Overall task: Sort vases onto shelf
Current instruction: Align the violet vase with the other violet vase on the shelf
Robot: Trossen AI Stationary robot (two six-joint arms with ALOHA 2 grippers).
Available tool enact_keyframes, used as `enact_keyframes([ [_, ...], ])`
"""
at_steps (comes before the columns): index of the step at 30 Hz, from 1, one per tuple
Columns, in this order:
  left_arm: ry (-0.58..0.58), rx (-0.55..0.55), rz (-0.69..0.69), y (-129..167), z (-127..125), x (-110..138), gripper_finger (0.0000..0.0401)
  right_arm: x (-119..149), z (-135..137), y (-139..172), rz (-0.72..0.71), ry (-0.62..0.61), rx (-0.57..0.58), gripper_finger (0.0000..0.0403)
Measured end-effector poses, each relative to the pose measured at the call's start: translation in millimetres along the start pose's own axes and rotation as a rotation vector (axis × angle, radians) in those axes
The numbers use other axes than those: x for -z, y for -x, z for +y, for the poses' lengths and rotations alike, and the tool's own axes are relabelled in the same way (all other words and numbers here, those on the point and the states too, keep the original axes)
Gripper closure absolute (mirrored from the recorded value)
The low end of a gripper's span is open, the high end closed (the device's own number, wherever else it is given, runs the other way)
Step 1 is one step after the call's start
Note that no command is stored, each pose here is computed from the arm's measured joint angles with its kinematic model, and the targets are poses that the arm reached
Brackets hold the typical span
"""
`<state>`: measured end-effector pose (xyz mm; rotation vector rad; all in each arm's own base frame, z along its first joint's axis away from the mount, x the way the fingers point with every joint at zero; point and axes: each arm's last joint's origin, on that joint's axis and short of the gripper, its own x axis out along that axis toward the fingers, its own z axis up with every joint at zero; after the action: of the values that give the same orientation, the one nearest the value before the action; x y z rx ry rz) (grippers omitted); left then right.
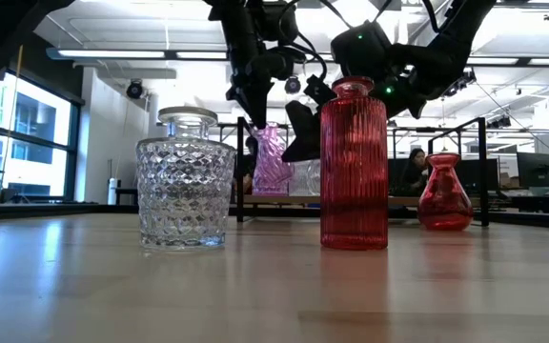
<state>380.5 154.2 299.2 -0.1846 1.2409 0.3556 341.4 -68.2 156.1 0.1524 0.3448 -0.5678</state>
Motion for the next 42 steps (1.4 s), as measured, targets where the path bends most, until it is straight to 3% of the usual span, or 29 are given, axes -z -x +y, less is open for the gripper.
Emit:
enact_keyframes([
  [16, -0.01, 0.025, -0.029, -10.4, -5.7, -7.0, 0.0364, -0.3, -1.5, -0.8, -0.002, -0.003, -0.001, 0.0403],
  [25, -0.03, 0.026, 0.014, -27.0, -12.8, -8.4, 0.0366, 0.1, -1.4, -0.7, 0.002, -0.007, -0.002, 0.0403],
  [42, -0.054, -0.033, 0.016, -19.0, -6.3, -12.0, 0.0366, 0.6, -0.9, -0.7, 0.01, -0.008, -0.024, 0.0403],
])
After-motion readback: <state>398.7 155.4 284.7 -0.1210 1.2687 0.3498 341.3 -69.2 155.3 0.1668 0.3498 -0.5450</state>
